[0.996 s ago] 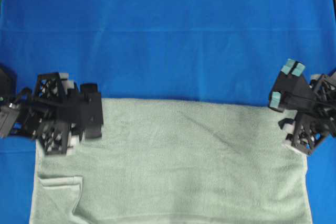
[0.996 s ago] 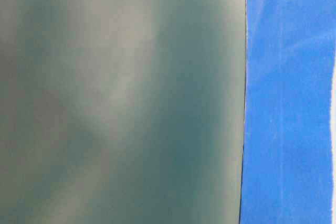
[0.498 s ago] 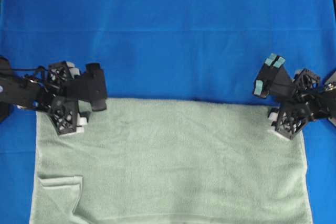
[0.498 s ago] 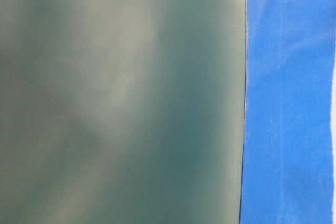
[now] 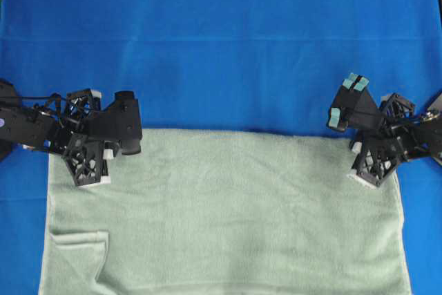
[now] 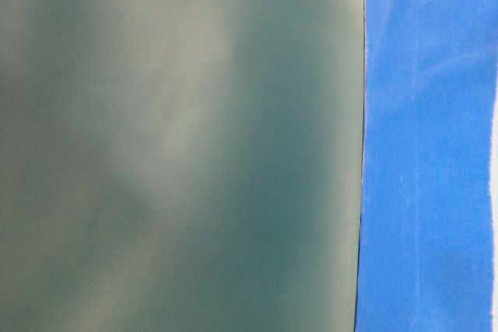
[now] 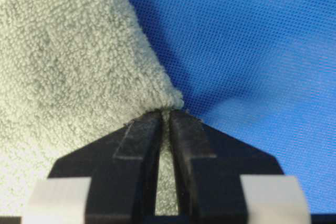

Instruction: Fold a bath towel.

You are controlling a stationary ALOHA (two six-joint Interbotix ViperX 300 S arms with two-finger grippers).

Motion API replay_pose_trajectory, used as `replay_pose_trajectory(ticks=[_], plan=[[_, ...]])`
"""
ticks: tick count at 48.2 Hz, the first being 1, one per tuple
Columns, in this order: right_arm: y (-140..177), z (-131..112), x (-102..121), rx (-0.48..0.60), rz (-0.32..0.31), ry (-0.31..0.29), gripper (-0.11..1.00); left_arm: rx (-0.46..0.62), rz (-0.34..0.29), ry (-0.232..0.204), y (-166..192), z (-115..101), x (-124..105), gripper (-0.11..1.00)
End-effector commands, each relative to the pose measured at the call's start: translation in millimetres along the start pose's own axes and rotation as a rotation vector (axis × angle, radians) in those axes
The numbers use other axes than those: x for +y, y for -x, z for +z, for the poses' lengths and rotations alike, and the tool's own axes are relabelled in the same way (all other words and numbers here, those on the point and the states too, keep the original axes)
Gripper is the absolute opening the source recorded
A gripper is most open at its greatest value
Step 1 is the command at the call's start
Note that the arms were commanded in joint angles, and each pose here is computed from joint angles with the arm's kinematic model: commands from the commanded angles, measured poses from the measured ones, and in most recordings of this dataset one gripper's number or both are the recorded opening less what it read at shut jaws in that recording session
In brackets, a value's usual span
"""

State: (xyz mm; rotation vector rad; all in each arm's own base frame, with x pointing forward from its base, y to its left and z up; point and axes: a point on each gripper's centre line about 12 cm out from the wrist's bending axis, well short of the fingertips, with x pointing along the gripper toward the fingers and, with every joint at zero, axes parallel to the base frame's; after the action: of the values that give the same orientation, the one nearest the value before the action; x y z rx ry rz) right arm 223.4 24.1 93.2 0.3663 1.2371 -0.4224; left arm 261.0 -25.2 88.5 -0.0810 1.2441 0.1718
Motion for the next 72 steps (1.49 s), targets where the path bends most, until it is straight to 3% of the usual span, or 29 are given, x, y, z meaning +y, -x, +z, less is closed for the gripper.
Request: replay_pose_trajectory(ticks=[1, 10, 22, 32, 41, 48, 52, 57, 62, 72], plan=[[-6, 1, -2, 0.012, -0.015, -0.010, 0.08, 0.062, 0.032, 0.020, -9, -9, 6, 0.09], [18, 20, 5, -0.050, 0.009, -0.022, 0.08, 0.064, 0.079, 0.058, 16, 2, 11, 0.09], [109, 53, 6, -0.190, -0.045, -0.015, 0.08, -0.001, 0.146, 0.102, 112, 36, 15, 0.09], [181, 66, 9, -0.328, -0.108, 0.042, 0.08, -0.075, 0.126, 0.091, 192, 43, 6, 0.09], [189, 72, 9, -0.373, -0.143, 0.060, 0.08, -0.062, 0.128, 0.080, 212, 37, 0, 0.09], [189, 86, -5, -0.421, -0.254, 0.044, 0.08, -0.105, 0.075, 0.083, 217, 43, -17, 0.09], [190, 105, -24, -0.466, -0.349, 0.006, 0.08, -0.166, 0.005, 0.088, 221, 52, -34, 0.09], [188, 129, -49, -0.507, -0.432, -0.036, 0.08, -0.239, -0.091, 0.056, 224, 63, -64, 0.09], [188, 153, -71, -0.565, -0.451, -0.053, 0.08, -0.272, -0.144, 0.019, 225, 71, -87, 0.09], [188, 197, -111, -0.697, -0.399, -0.068, 0.08, -0.316, -0.198, -0.020, 229, 92, -119, 0.09]])
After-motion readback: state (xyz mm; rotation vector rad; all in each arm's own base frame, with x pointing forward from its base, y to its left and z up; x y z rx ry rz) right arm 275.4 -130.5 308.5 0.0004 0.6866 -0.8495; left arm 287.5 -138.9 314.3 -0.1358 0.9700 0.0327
